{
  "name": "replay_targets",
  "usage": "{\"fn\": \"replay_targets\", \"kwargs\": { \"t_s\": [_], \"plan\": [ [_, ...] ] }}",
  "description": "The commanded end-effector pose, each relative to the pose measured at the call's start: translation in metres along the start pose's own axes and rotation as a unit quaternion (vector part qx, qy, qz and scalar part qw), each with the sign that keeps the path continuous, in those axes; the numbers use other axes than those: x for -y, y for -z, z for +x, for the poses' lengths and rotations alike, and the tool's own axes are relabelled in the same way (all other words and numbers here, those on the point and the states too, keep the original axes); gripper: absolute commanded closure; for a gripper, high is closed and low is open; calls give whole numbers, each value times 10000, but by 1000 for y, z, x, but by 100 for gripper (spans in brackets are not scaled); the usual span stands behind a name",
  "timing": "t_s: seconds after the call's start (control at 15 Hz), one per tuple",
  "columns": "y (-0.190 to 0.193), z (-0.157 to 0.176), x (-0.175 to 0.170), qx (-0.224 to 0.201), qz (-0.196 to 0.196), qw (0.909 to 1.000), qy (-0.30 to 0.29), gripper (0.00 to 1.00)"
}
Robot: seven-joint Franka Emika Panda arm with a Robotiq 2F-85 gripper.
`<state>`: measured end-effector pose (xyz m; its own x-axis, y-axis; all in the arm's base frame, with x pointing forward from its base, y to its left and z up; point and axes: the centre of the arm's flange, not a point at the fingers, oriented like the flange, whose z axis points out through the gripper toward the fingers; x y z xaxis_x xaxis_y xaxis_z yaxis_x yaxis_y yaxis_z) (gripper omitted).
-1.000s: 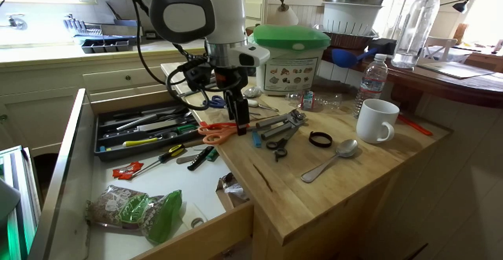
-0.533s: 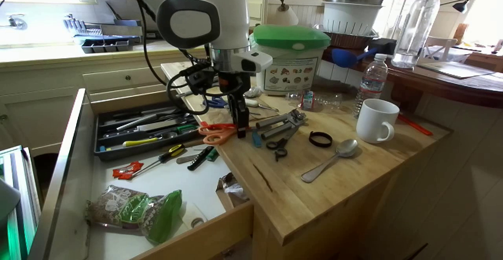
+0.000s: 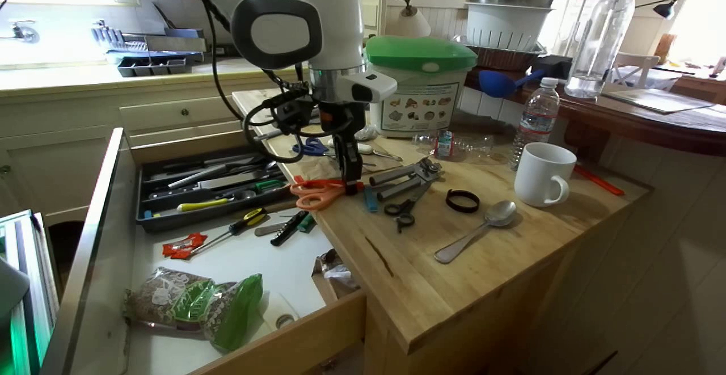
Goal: Place the peach scissors inside the open cabinet drawer
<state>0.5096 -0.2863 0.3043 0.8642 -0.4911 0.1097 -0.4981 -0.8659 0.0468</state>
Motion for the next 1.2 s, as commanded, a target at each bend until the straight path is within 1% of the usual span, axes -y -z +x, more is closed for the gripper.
{"fn": "replay_targets", "kwargs": {
  "t_s": [0.0, 0.07, 0.13, 0.2, 0.33, 0.53, 0.6, 0.73, 0.93, 1.13],
  "plan": [
    [4, -3, 7, 216, 98, 9997, 35, 94],
    [12, -9, 10, 278, 291, 9989, 230, 94],
    [16, -13, 12, 351, 400, 9979, 370, 94],
    [22, -19, 15, 466, 593, 9953, 601, 94],
    [35, -30, 20, 630, 785, 9900, 987, 94],
    [55, -53, 19, 829, 817, 9801, 1608, 94],
    [58, -61, 18, 910, 755, 9757, 1847, 94],
    [57, -76, 24, 1089, 608, 9630, 2391, 94],
    [54, -105, 33, 952, 375, 9433, 3158, 94],
    [52, -133, 47, 822, 307, 9181, 3864, 94]
  ]
}}
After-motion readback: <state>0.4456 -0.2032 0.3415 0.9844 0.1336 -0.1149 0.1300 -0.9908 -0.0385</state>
